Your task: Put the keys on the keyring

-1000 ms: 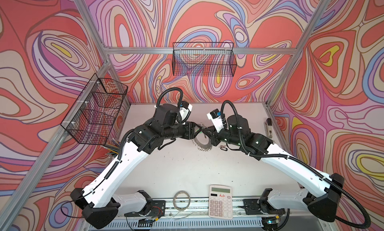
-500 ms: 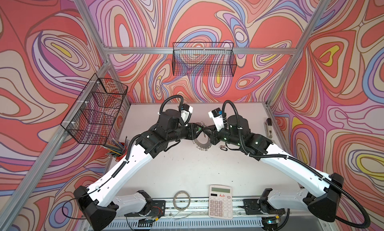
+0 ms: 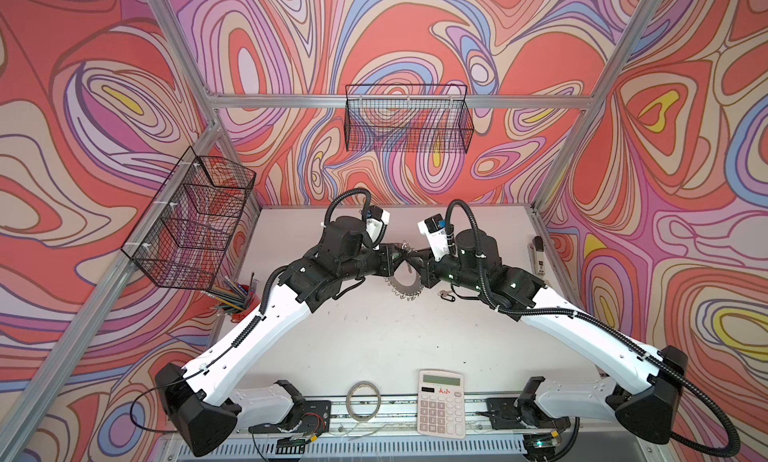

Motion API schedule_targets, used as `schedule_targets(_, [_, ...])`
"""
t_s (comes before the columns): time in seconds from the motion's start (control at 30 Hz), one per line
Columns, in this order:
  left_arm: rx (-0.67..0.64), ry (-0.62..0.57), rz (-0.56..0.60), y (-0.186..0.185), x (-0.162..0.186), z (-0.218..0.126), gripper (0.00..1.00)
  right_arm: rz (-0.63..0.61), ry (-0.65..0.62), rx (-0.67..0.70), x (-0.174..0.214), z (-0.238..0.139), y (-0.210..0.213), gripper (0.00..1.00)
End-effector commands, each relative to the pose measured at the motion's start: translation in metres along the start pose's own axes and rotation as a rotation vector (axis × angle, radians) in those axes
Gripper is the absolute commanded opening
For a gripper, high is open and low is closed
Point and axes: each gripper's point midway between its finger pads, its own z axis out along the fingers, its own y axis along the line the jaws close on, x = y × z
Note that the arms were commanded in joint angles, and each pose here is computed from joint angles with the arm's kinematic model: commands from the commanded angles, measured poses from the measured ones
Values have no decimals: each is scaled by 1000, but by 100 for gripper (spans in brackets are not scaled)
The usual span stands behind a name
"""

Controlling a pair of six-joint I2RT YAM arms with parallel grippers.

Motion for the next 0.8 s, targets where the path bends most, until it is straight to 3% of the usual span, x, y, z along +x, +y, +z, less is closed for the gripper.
schedule_targets(0.0, [10, -36, 4, -6, -13, -5, 5, -6, -41, -28, -10, -3, 6, 0])
schedule_targets(0.2, [12, -21, 13, -8, -12, -5, 17, -12, -41, -31, -10, -1, 7, 0])
schedule_targets(0.47, [13, -27, 21, -9, -15, -4, 18, -15, -38, -32, -11, -1, 7, 0])
schedule_targets(0.7, [-2, -30, 26, -7, -17, -5, 0, -20, -38, -33, -12, -2, 8, 0])
schedule_targets(0.77, [-22, -24, 36, -5, -17, -7, 0, -27, -31, -35, -11, -2, 8, 0])
